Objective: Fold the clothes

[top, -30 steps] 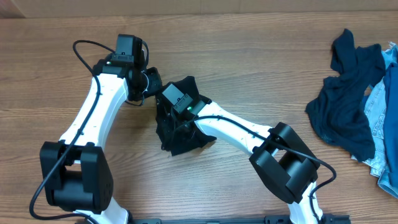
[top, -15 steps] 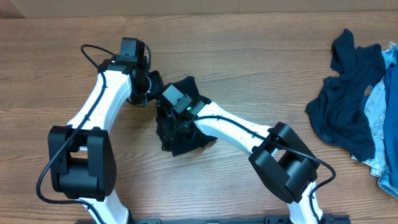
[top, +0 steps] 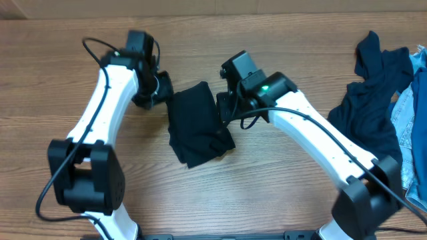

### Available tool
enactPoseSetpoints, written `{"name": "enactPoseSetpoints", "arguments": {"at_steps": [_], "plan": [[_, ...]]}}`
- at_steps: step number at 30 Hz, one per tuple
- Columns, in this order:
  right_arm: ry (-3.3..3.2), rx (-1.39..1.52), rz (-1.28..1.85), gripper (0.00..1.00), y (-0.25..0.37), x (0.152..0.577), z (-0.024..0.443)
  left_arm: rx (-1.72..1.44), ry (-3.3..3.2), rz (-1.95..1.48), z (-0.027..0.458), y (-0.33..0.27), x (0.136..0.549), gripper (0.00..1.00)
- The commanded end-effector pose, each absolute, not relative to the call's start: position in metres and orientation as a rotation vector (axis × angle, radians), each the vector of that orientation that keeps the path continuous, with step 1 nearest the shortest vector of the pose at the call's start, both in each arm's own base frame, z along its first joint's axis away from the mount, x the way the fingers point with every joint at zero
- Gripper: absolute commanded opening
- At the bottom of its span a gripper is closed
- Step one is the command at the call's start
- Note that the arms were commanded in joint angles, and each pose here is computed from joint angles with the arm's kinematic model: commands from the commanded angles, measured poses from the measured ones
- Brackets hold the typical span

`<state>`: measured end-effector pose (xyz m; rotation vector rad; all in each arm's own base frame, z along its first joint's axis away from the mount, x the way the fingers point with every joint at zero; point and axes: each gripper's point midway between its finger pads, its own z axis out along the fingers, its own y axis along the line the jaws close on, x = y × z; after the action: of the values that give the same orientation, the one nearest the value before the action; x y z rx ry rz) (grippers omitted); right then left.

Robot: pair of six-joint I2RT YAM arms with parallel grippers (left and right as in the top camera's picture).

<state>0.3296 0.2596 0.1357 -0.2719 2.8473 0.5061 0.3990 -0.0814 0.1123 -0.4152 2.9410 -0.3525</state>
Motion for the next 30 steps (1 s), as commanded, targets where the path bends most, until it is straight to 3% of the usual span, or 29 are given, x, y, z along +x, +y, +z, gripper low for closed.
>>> {"name": "enactPoseSetpoints", "arguments": {"at_steps": [1, 6, 11, 14, 18, 21, 22, 26, 30], "plan": [[2.979, -0.309, 0.594, 0.05, 0.274, 0.309, 0.100, -0.320, 2.701, -0.263, 0.227, -0.066, 0.408, 0.22], [3.063, -0.471, 0.624, 0.04, 0.302, 0.261, 0.089, -0.304, 2.568, -0.276, 0.285, -0.061, 0.392, 0.32], [3.086, -0.677, 0.750, 0.04, 0.342, 0.202, 0.076, -0.305, 2.576, -0.275, 0.284, -0.061, 0.390, 0.32], [3.055, -0.685, 0.693, 0.04, 0.339, 0.206, 0.080, -0.294, 2.590, -0.267, 0.280, -0.061, 0.390, 0.34], [2.865, -0.765, 0.720, 0.04, 0.327, 0.227, 0.133, -0.272, 2.703, -0.294, 0.240, -0.072, 0.392, 0.23], [2.810, -0.645, 0.686, 0.04, 0.310, 0.242, 0.158, -0.209, 2.779, -0.323, 0.195, -0.099, 0.404, 0.10], [2.836, -0.524, 0.667, 0.04, 0.302, 0.253, 0.156, -0.189, 2.819, -0.345, 0.174, -0.110, 0.407, 0.04], [2.932, -0.273, 0.562, 0.04, 0.292, 0.276, 0.121, -0.097, 2.936, -0.402, 0.113, -0.138, 0.408, 0.04], [3.102, -0.104, 0.539, 0.04, 0.303, 0.272, 0.064, -0.060, 3.072, -0.354, 0.051, -0.140, 0.405, 0.04]]}}
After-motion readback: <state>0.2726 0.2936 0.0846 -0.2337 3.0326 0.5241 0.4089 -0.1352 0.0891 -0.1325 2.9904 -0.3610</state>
